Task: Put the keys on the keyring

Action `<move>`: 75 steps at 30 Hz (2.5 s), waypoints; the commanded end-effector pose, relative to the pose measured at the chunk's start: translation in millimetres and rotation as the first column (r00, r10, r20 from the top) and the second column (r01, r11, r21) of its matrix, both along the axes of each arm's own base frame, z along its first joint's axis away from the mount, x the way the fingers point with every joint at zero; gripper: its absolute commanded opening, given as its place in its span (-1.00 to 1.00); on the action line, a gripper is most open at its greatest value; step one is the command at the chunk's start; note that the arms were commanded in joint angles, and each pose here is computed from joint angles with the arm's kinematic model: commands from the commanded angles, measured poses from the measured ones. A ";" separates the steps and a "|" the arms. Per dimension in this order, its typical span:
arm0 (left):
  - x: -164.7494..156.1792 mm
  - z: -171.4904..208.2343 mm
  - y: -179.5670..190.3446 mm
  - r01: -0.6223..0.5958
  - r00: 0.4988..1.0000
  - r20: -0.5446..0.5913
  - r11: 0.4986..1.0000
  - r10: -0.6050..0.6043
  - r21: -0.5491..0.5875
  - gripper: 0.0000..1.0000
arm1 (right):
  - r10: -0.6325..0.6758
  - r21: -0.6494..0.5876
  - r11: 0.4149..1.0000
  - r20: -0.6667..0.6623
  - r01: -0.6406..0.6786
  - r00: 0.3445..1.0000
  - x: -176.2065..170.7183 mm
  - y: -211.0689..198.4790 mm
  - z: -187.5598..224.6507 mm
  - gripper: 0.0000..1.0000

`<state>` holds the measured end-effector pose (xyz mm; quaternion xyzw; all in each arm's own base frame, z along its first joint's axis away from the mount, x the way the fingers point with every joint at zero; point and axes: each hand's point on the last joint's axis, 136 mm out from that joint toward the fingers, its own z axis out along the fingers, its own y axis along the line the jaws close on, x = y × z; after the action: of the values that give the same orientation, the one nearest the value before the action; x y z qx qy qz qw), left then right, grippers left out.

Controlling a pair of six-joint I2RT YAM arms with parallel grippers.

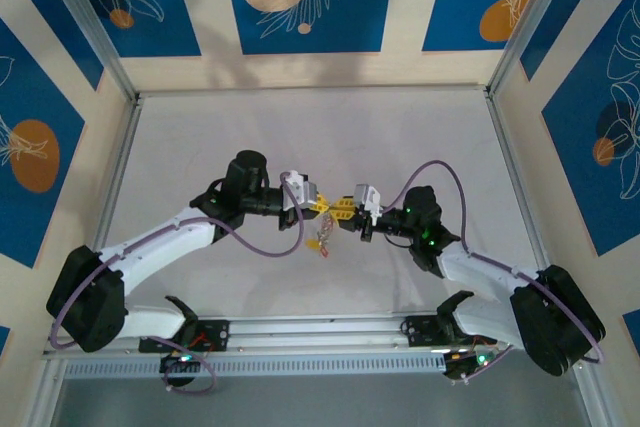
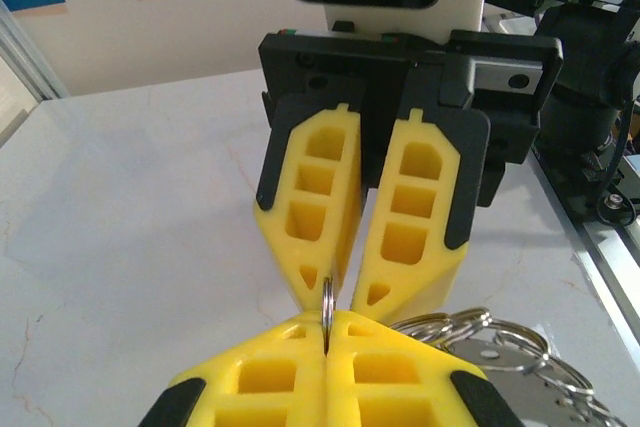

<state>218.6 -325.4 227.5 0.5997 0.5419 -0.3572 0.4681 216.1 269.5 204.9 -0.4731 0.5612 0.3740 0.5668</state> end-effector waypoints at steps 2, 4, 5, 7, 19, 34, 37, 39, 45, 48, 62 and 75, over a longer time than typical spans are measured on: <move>-8.9 21.6 -0.7 0.051 0.998 0.039 0.997 -0.048 -0.066 -1.00 | 0.052 0.028 0.998 0.028 -0.052 0.998 -3.0 8.7 17.5 -0.80; -9.7 20.4 -0.2 0.054 0.998 0.036 0.996 -0.051 -0.064 -1.00 | 0.055 0.029 0.998 0.043 -0.056 0.998 -3.1 10.0 20.3 -0.81; -10.3 19.9 0.1 0.055 0.998 0.036 0.996 -0.052 -0.064 -1.00 | 0.056 0.029 0.998 0.048 -0.057 0.997 -2.9 10.4 21.5 -0.82; -10.6 18.5 0.4 0.053 0.998 0.035 0.997 -0.051 -0.062 -1.00 | 0.057 0.032 0.998 0.058 -0.059 0.997 -2.8 10.5 24.7 -0.82; -5.6 4.7 14.4 -0.019 0.998 0.065 0.998 0.016 0.059 -0.55 | 0.017 -0.186 0.983 0.124 0.006 0.992 0.8 16.0 2.6 -1.00; -9.9 -27.0 35.6 -0.039 0.995 0.103 0.970 0.015 0.239 -0.56 | 0.006 -0.365 0.928 0.217 0.075 0.976 5.3 18.0 -9.8 -1.00; -7.6 -27.0 36.9 -0.057 0.993 0.118 0.970 0.030 0.236 -0.56 | 0.017 -0.345 0.937 0.211 0.058 0.977 2.6 19.5 -7.0 -1.00; -6.0 -26.7 35.8 -0.065 0.992 0.118 0.971 0.038 0.229 -0.54 | 0.018 -0.329 0.943 0.207 0.052 0.978 1.7 20.8 -4.8 -1.00; -4.0 -28.5 28.9 -0.058 0.994 0.105 0.974 0.036 0.219 -0.52 | 0.023 -0.309 0.950 0.198 0.040 0.980 0.4 22.6 -2.6 -1.00; -5.4 -34.4 25.3 -0.041 0.996 0.087 0.973 0.021 0.228 -0.51 | 0.023 -0.295 0.955 0.187 0.034 0.982 0.4 22.5 -1.8 -1.00; -12.4 -53.9 23.0 -0.027 1.000 -0.010 0.977 0.030 0.213 -0.44 | 0.004 -0.295 0.955 0.145 0.039 0.989 1.6 17.0 -18.6 -1.00; 14.7 -75.4 39.2 -0.237 0.971 0.027 0.943 0.237 0.233 -0.36 | -0.685 -0.333 0.720 -0.202 0.608 0.700 94.1 -69.5 -14.4 -0.04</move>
<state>220.9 -286.3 146.9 0.6052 0.6360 -0.2473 0.4099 274.0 243.8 176.1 -0.4413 0.7159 0.1769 0.5113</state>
